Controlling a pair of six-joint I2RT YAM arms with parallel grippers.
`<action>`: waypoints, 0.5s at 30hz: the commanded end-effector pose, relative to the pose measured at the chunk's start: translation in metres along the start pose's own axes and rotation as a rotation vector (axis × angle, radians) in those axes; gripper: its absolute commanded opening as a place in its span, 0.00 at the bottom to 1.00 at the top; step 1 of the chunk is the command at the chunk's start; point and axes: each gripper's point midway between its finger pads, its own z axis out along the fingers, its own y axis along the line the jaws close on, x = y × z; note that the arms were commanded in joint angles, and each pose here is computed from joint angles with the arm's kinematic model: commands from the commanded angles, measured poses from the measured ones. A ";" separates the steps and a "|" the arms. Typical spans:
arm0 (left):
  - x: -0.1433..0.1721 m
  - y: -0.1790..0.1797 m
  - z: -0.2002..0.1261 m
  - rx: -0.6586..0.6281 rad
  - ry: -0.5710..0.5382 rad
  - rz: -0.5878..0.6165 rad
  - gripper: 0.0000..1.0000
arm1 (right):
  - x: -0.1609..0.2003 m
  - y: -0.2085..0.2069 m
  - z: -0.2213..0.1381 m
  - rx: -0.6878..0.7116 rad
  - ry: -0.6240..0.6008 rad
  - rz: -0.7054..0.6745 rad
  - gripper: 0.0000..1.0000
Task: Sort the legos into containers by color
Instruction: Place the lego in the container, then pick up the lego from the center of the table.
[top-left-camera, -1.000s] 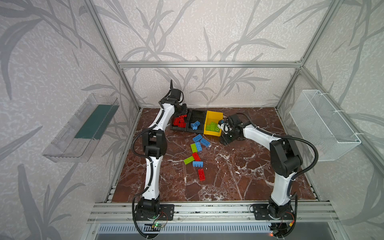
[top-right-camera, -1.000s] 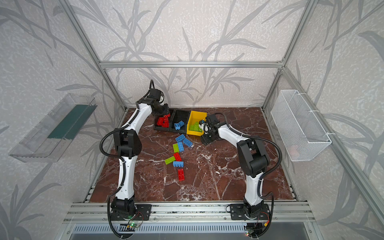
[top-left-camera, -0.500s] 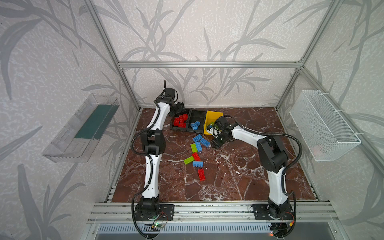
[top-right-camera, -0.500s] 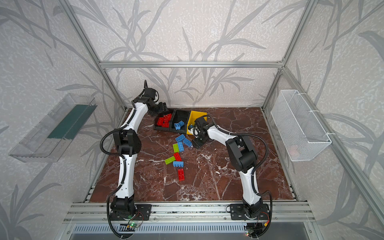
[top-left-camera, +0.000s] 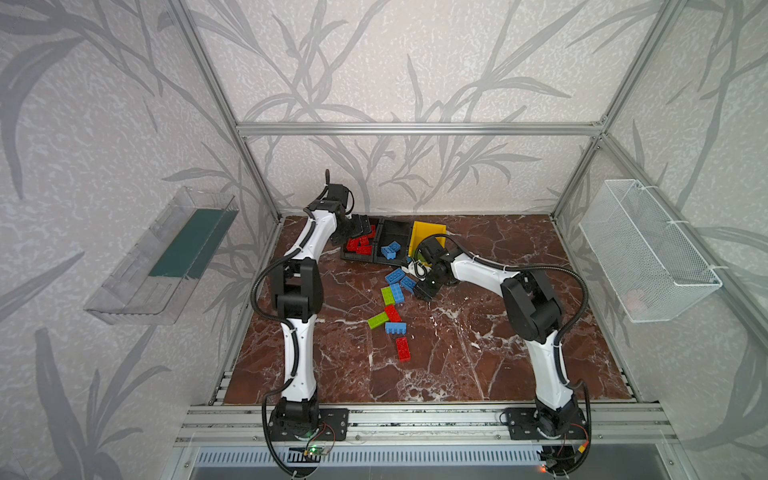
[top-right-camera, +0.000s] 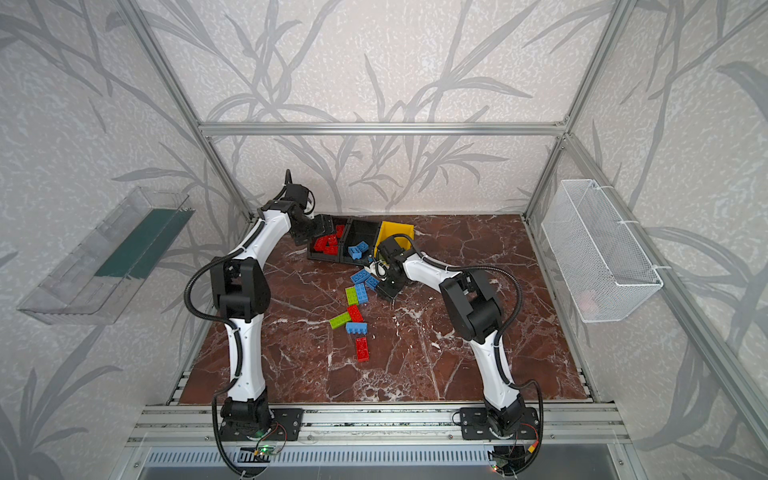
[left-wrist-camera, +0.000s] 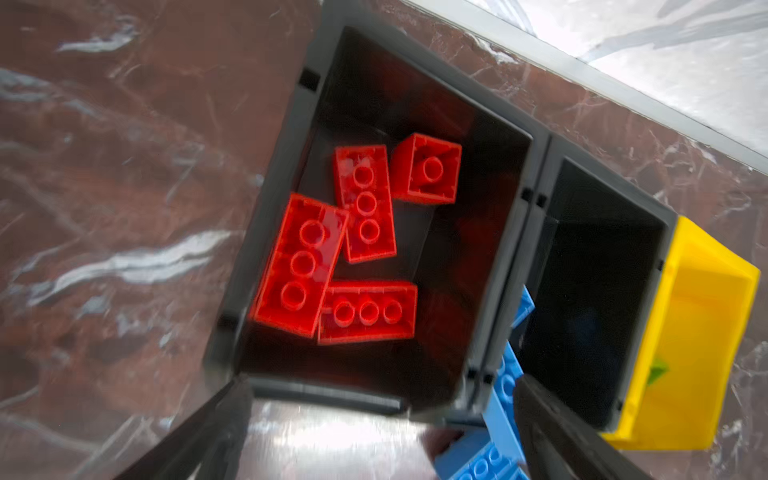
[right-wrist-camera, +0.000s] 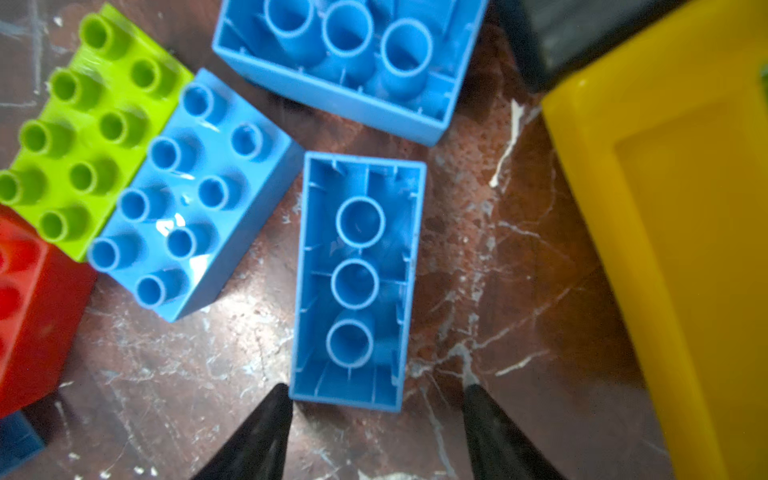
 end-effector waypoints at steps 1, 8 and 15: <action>-0.007 -0.004 -0.025 0.022 -0.085 0.017 0.98 | -0.007 0.001 0.006 0.000 0.024 -0.075 0.66; 0.008 0.011 -0.037 -0.004 -0.094 0.007 0.98 | -0.023 0.008 0.021 -0.025 0.049 -0.108 0.66; 0.015 0.013 -0.049 0.007 -0.119 0.009 0.98 | -0.019 0.004 0.031 -0.014 0.079 -0.083 0.55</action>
